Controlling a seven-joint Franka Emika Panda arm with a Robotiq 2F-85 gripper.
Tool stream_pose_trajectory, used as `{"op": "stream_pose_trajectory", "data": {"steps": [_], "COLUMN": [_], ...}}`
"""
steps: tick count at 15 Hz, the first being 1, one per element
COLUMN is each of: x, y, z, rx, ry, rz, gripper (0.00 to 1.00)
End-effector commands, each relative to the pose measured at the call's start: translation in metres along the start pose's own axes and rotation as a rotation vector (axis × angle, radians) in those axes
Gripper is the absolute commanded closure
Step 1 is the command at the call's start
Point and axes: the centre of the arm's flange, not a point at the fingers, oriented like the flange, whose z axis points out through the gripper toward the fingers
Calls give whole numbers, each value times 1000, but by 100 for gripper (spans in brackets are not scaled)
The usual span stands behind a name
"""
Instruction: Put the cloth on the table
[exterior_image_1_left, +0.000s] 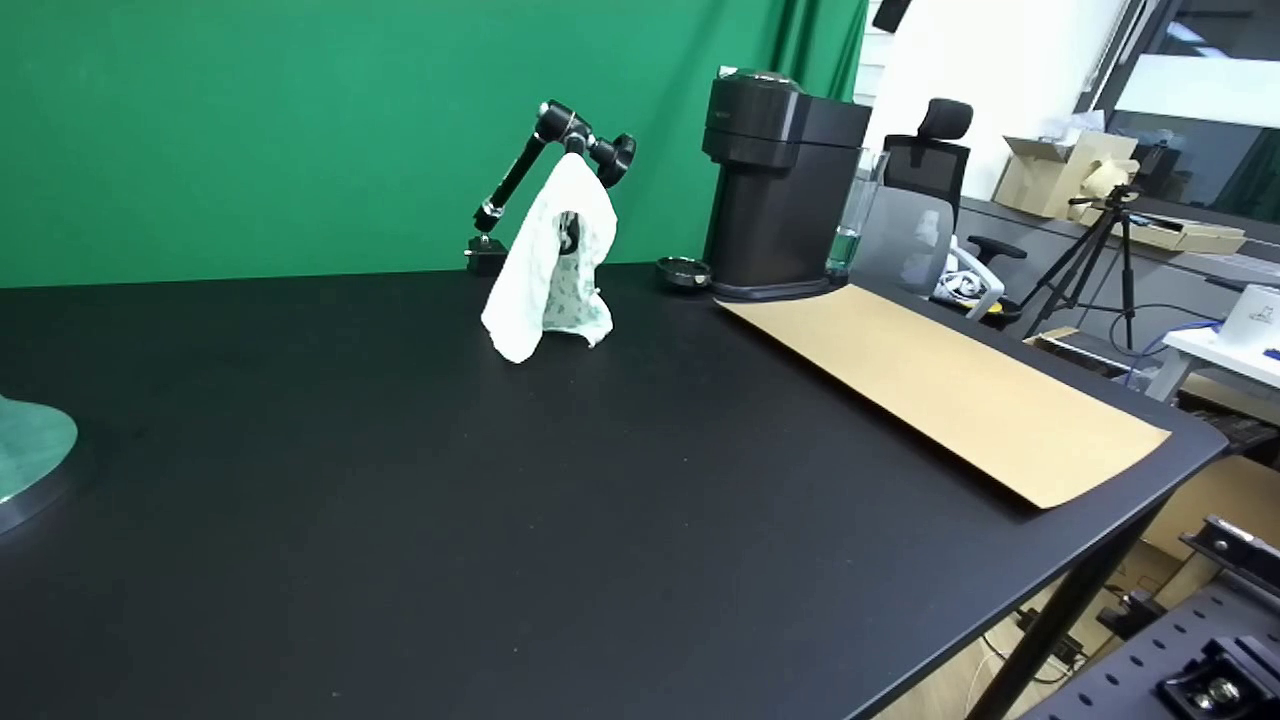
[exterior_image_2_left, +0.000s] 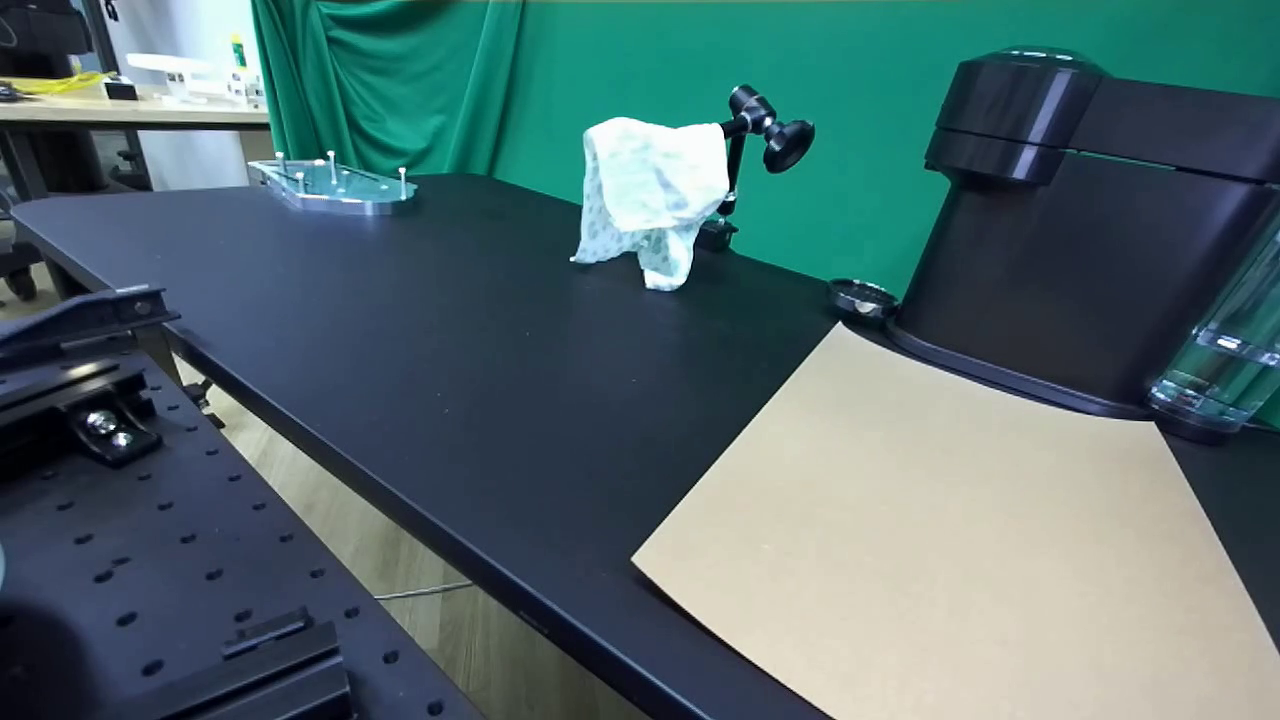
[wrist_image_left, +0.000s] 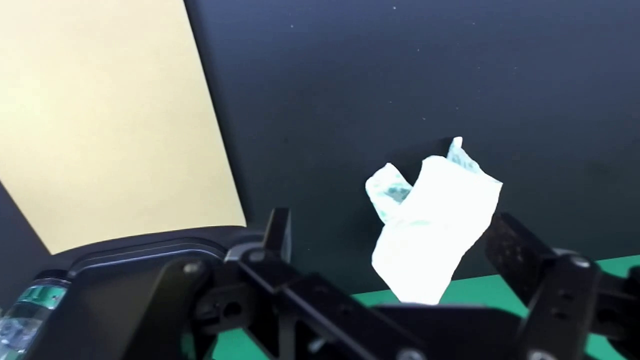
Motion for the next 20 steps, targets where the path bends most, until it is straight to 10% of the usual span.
{"op": "stream_pose_trajectory", "data": {"steps": [1,6,11,20], "x": [59,100,74,100], "y": [-20,-57,-54,-72], "z": [21,51,57,124], "rx": [94,108,114,28], "ry": [-37,-68,-66,36], "rz": [-85,-121,-143,90], "gripper": [0,0,0,0]}}
